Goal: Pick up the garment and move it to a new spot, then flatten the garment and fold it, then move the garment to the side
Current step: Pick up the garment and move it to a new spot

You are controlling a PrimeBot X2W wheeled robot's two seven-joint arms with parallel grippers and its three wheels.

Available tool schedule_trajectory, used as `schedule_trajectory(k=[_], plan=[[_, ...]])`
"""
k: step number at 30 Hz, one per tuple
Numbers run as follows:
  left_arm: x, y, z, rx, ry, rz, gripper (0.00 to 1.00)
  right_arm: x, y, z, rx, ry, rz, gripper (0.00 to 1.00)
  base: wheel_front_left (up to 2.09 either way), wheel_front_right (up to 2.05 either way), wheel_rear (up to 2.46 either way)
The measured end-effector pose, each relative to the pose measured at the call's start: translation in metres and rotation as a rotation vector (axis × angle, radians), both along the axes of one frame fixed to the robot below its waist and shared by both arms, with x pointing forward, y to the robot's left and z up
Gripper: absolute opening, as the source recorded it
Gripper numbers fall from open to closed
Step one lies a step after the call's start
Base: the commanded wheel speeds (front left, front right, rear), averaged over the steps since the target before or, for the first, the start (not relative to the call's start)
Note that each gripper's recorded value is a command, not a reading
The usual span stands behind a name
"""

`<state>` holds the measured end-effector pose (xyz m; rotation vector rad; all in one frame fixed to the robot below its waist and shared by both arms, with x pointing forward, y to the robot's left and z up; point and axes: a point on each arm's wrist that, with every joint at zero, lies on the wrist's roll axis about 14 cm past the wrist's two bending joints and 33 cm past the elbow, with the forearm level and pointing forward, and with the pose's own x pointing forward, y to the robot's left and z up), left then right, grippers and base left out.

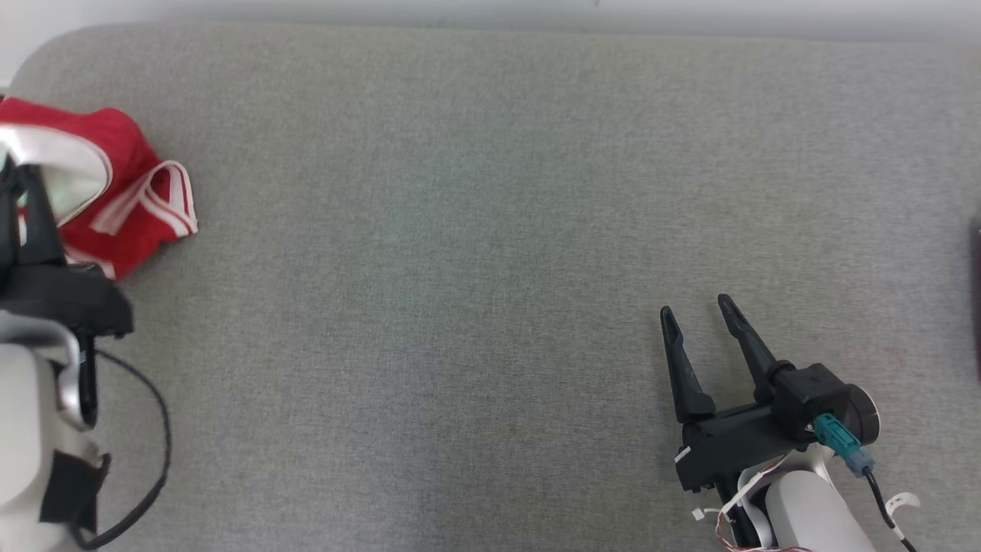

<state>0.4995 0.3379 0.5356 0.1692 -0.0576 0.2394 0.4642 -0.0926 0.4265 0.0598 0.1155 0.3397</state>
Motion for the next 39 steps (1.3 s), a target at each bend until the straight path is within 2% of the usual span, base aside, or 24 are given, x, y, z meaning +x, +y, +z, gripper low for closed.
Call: schedule_trajectory(k=[6,13,18,20,23,25,26,31,39], plan=[[0.025,-0.079,0.05,0.008,-0.149,-0.217,0.0,-0.008,-0.009,0.01,0.027,-0.006,-0.046,1.0,0.0,0.0,0.0],[0.033,-0.207,0.063,-0.09,-0.209,-0.511,0.0,-0.022,-0.039,0.015,0.037,-0.003,-0.141,1.0,0.0,0.0,0.0],[0.018,-0.287,0.044,-0.173,-0.156,-0.701,0.0,-0.035,-0.063,0.018,0.033,0.001,-0.212,1.0,0.0,0.0,0.0],[0.014,-0.299,0.04,-0.182,-0.139,-0.733,0.0,-0.038,-0.068,0.019,0.033,0.0,-0.225,1.0,0.0,0.0,0.0],[-0.001,-0.338,0.03,-0.213,-0.099,-0.84,0.0,-0.047,-0.08,0.022,0.048,0.0,-0.264,1.0,0.0,0.0,0.0],[-0.014,-0.365,0.026,-0.241,-0.078,-0.92,0.0,-0.055,-0.086,0.022,0.057,0.003,-0.282,1.0,0.0,0.0,0.0],[-0.028,-0.392,0.028,-0.277,-0.068,-1.002,0.0,-0.061,-0.092,0.025,0.061,-0.002,-0.3,1.0,0.0,0.0,0.0],[-0.051,-0.436,0.047,-0.349,-0.086,-1.126,0.0,-0.074,-0.109,0.033,0.064,-0.018,-0.352,1.0,0.0,0.0,0.0],[-0.066,-0.482,0.081,-0.391,-0.144,-1.244,0.0,-0.091,-0.128,0.035,0.064,-0.017,-0.41,1.0,0.0,0.0,0.0]])
